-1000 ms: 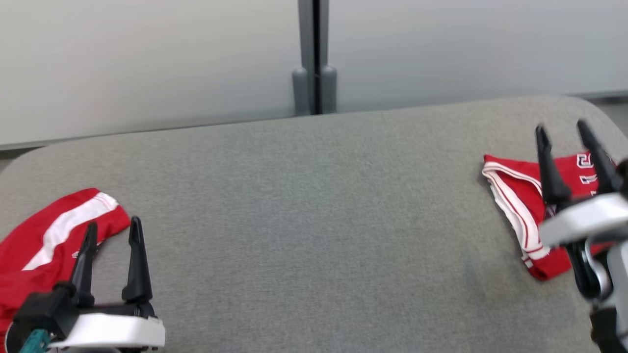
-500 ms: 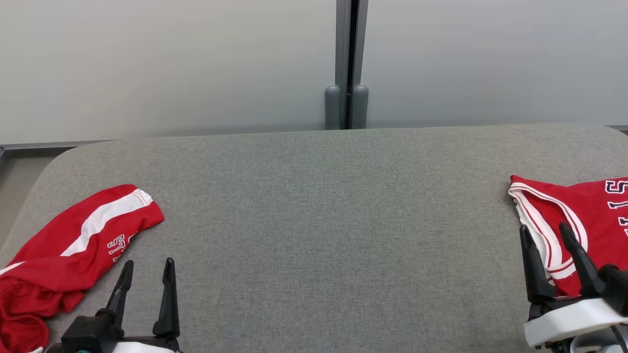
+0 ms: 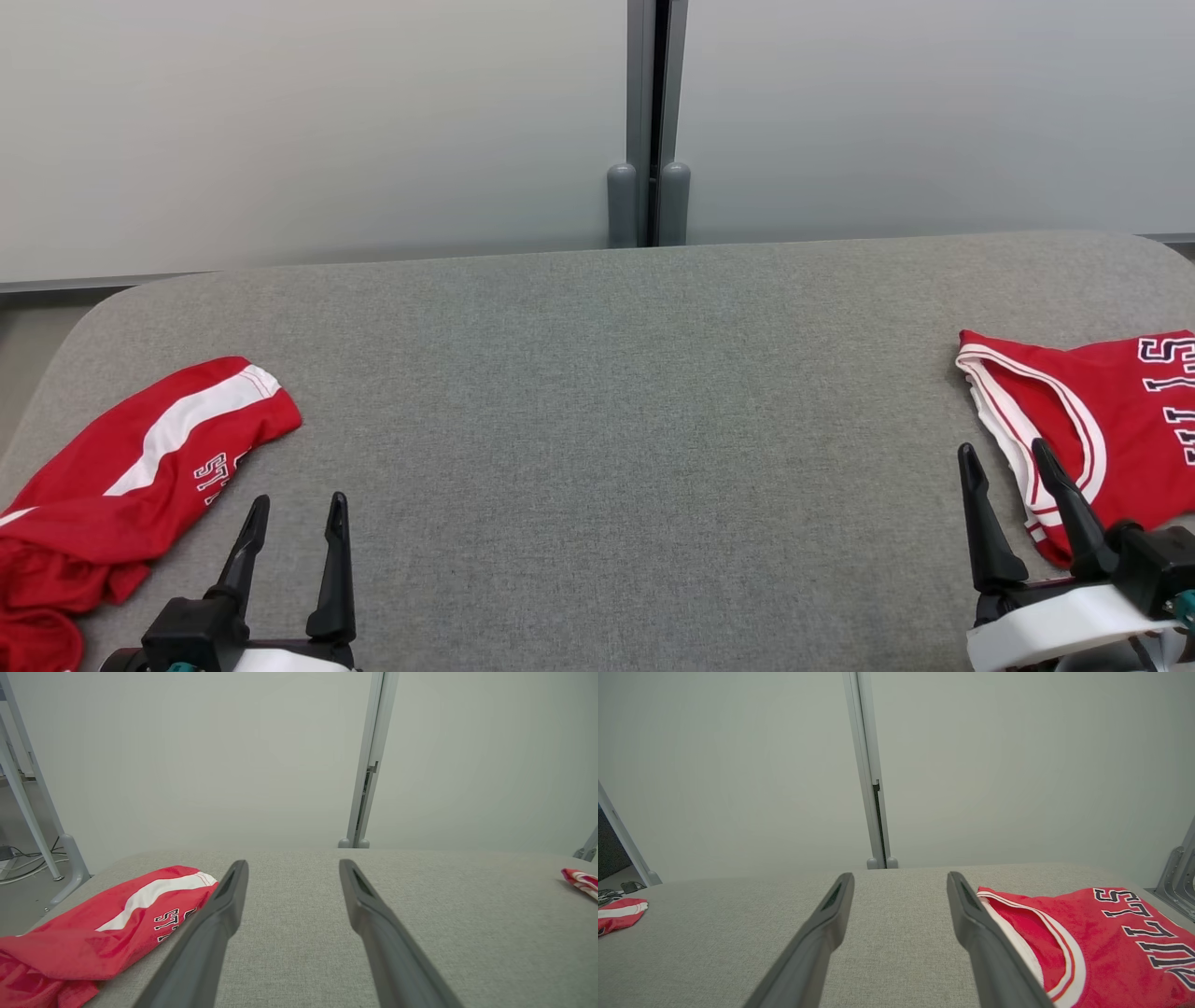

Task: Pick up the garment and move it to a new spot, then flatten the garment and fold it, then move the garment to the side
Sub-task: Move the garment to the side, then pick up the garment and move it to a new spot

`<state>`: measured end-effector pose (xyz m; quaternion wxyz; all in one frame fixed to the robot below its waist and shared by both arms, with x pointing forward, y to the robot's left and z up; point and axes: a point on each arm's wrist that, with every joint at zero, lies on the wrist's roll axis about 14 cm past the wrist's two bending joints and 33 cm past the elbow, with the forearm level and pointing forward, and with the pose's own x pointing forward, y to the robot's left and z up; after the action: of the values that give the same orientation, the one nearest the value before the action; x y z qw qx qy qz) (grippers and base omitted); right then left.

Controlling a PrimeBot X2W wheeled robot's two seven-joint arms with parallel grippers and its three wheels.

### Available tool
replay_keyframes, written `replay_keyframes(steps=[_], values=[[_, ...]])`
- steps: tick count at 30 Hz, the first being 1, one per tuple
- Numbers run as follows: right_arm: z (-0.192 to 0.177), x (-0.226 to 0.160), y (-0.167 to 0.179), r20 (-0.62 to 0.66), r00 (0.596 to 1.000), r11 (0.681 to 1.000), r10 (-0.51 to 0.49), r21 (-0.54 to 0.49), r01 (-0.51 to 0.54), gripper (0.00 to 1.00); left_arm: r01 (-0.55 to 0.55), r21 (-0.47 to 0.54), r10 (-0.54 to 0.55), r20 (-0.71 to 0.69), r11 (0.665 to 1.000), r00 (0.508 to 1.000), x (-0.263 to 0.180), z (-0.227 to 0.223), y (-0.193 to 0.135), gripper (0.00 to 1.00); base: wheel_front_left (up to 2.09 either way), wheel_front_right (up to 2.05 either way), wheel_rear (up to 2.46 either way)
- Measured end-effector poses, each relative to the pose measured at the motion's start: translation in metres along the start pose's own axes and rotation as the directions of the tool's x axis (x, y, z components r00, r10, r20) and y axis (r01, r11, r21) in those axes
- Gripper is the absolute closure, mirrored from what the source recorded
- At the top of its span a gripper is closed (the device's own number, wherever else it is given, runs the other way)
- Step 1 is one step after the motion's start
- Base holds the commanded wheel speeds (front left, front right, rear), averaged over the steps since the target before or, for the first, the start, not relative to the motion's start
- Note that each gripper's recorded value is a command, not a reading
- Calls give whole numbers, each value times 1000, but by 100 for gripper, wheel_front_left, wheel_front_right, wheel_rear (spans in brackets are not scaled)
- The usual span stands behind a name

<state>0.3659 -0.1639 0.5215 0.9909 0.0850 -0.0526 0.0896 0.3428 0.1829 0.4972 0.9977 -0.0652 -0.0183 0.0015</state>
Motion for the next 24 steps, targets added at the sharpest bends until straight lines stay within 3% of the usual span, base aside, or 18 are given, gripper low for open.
replay_keyframes(steps=[14, 24], values=[[-3, 1, 6, -10, 1000, 1000, 20, 0, -20, 0, -2, 0, 2, 0, 1000, 1000, -2, -1, 0, 0, 0, 0, 0], [-17, 16, 38, -51, 991, 993, 122, 17, -121, 0, -99, -4, 99, 9, 995, 995, -18, 2, 31, 0, 0, 0, 0]])
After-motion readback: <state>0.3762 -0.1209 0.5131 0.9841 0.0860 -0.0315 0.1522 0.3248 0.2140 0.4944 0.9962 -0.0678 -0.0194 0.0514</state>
